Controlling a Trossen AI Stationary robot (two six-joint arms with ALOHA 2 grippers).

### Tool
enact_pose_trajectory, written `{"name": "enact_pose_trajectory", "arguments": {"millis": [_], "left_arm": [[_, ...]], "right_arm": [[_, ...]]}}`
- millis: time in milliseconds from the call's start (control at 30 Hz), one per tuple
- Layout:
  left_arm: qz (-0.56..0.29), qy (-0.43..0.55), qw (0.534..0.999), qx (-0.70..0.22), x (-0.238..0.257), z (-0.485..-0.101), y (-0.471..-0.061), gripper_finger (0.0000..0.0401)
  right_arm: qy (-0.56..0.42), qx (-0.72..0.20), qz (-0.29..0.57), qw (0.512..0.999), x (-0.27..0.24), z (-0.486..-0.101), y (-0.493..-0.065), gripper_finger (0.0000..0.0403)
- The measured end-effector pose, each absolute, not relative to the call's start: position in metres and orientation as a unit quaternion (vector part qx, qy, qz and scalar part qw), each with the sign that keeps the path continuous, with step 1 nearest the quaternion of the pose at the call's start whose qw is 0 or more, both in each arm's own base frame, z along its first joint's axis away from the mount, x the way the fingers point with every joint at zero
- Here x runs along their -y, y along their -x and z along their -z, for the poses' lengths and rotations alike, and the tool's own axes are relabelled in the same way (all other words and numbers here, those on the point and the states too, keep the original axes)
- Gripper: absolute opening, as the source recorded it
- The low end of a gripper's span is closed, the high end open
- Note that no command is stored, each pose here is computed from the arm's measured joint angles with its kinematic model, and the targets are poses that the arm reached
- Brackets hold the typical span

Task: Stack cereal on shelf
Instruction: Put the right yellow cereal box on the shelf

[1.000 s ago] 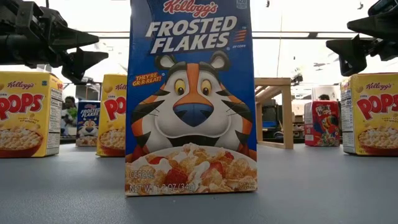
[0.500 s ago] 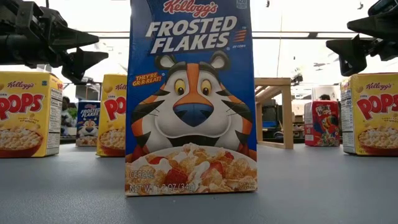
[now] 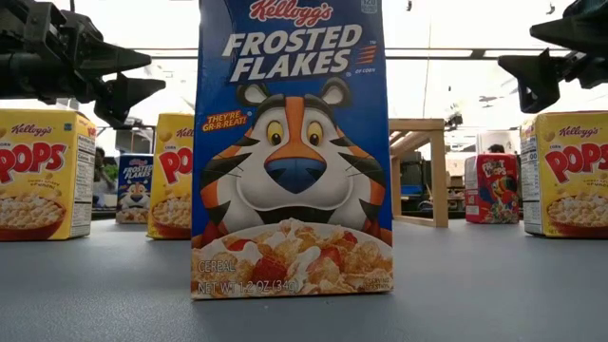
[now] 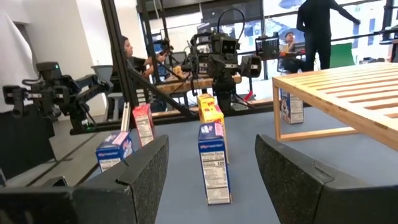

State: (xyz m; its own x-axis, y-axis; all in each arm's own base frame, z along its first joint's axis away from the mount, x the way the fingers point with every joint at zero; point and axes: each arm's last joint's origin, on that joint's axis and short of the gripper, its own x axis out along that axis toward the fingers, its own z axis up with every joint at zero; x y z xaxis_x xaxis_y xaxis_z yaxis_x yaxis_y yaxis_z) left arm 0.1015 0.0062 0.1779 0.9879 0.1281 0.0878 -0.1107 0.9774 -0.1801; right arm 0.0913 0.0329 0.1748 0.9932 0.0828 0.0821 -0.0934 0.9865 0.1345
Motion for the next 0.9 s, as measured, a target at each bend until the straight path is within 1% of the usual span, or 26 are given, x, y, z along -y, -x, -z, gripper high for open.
{"name": "enact_pose_trajectory", "arguments": {"millis": [133,267,400,533,667,767,900], "left_arm": [[-0.06,0.088,0.993,0.05,-0.006,-0.178,-0.101,0.0249],[-0.06,0.088,0.993,0.05,-0.006,-0.178,-0.101,0.0249],[-0.06,0.088,0.993,0.05,-0.006,-0.178,-0.101,0.0249],[-0.06,0.088,0.993,0.05,-0.006,-0.178,-0.102,0.0249],[-0.06,0.088,0.993,0.05,-0.006,-0.178,-0.101,0.0249],[-0.06,0.088,0.993,0.05,-0.006,-0.178,-0.101,0.0249],[-0.06,0.088,0.993,0.05,-0.006,-0.178,-0.102,0.0249]], "right_arm": [[-0.069,0.041,-0.032,0.996,-0.032,-0.175,-0.091,0.0228],[-0.126,0.04,-0.027,0.991,-0.032,-0.175,-0.091,0.0228],[-0.138,0.039,-0.021,0.99,-0.031,-0.179,-0.091,0.0228],[-0.137,0.041,-0.037,0.989,-0.03,-0.199,-0.085,0.0228],[-0.118,0.037,0.002,0.992,-0.027,-0.224,-0.082,0.0228],[-0.098,0.012,0.035,0.995,-0.027,-0.237,-0.085,0.0228],[-0.079,-0.055,0.051,0.994,-0.034,-0.244,-0.098,0.0228]]}}
